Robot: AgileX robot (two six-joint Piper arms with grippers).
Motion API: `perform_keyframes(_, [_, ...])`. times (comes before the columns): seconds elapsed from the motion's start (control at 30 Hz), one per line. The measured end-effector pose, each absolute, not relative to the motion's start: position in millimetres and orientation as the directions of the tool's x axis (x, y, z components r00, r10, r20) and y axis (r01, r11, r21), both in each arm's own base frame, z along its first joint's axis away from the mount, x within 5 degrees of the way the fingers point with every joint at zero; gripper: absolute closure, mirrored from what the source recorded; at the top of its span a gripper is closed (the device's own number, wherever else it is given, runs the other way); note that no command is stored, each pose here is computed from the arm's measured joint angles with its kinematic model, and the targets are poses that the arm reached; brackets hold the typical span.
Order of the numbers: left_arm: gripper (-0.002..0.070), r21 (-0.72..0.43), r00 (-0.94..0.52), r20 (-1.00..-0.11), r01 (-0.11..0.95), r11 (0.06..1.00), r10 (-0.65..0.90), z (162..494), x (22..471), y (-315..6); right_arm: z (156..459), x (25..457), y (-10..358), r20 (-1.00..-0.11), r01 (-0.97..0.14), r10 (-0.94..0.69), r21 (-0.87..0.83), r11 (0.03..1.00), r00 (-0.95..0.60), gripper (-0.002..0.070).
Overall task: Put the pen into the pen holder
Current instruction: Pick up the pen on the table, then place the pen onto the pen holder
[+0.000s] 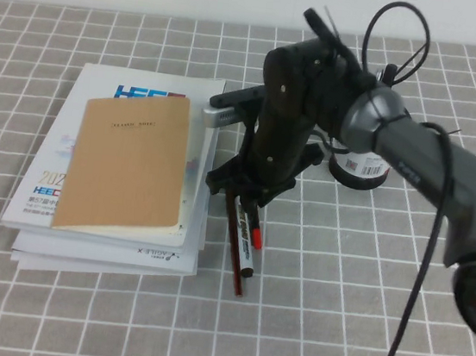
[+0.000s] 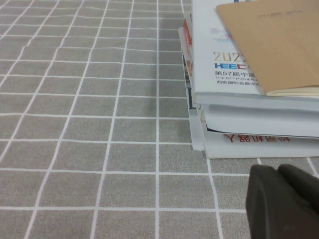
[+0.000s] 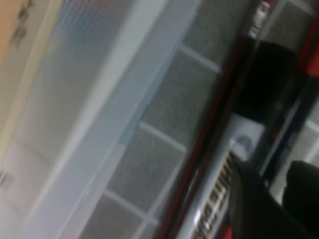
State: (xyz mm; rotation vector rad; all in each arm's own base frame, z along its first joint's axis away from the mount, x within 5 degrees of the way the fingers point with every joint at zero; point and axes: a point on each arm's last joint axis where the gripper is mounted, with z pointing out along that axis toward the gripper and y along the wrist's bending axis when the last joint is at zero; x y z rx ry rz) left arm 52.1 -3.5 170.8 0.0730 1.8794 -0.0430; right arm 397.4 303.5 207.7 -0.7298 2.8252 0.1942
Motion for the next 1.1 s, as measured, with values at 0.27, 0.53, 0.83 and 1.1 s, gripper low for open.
perform_keyframes(0.27, [0.0680,0.007,-0.304,-0.952,0.072,0.997,0.029,170.8,52.1,-3.5,194.6,402.4,306.5,-0.230,-0.470,-0.447,0.058,0.881,-0.865,0.0520])
perform_keyframes(0.53, [0.0680,0.007,-0.304,-0.952,0.072,0.997,0.029,170.8,52.1,-3.5,185.5,404.4,306.8,-0.216,-0.467,-0.448,0.045,0.883,-0.867,0.0523])
perform_keyframes(0.83, [0.0680,0.007,-0.304,-0.952,0.072,0.997,0.029,170.8,52.1,-3.5,193.9,407.3,301.0,-0.229,-0.456,-0.435,0.048,0.888,-0.871,0.0628])
perform_keyframes(1.1, [0.0680,0.007,-0.304,-0.952,0.072,0.997,0.029,170.8,52.1,-3.5,290.6,388.9,284.3,-0.411,-0.465,-0.405,0.052,0.884,-0.816,0.0628])
